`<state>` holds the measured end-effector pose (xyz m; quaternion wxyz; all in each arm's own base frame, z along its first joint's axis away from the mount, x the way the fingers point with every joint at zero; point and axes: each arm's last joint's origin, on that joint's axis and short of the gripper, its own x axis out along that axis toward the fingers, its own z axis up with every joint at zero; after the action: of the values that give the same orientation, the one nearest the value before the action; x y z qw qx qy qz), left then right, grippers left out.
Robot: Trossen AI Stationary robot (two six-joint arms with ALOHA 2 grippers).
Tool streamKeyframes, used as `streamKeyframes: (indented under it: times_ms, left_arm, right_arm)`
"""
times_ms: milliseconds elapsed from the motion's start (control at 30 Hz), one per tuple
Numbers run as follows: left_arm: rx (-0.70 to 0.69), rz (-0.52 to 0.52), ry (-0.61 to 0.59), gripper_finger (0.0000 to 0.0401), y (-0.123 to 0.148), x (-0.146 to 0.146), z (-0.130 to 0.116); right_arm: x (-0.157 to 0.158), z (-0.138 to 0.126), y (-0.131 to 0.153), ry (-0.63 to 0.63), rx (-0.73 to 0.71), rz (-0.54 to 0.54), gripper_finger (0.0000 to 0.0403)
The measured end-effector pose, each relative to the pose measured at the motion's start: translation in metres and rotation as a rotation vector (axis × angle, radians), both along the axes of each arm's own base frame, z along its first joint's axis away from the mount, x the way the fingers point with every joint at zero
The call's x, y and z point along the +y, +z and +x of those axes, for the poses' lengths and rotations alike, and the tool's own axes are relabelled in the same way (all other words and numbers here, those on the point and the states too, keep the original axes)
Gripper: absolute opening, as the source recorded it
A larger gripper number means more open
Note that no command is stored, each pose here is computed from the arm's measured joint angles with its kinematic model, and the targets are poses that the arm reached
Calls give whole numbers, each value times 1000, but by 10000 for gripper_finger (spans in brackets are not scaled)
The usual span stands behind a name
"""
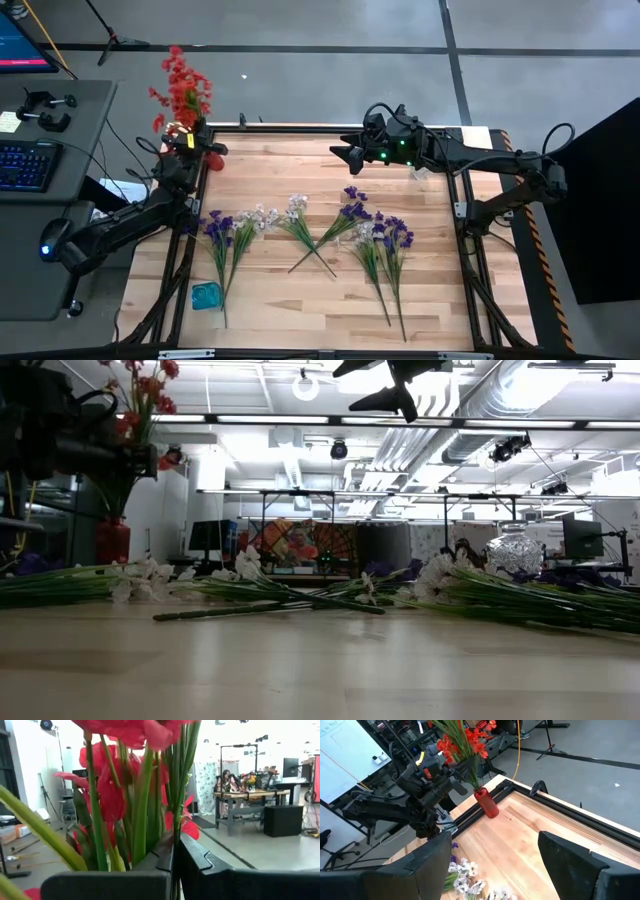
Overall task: Sort flowers into vase by color
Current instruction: Put the red flowers into the red vase
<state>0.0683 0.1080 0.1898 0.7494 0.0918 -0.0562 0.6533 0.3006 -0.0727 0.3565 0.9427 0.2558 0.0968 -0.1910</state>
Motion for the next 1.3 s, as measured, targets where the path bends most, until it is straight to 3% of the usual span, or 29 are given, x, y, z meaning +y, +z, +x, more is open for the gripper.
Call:
streamKeyframes:
  times_ms: [600,1300]
  left_arm:
    - [-59,-140,15,0,-16,8,5]
    - [-96,-168,-106,0,-19,-1,20]
  right_arm:
    - [0,0,0,7,7,-21,286]
    - [0,0,0,13,14,-44,286]
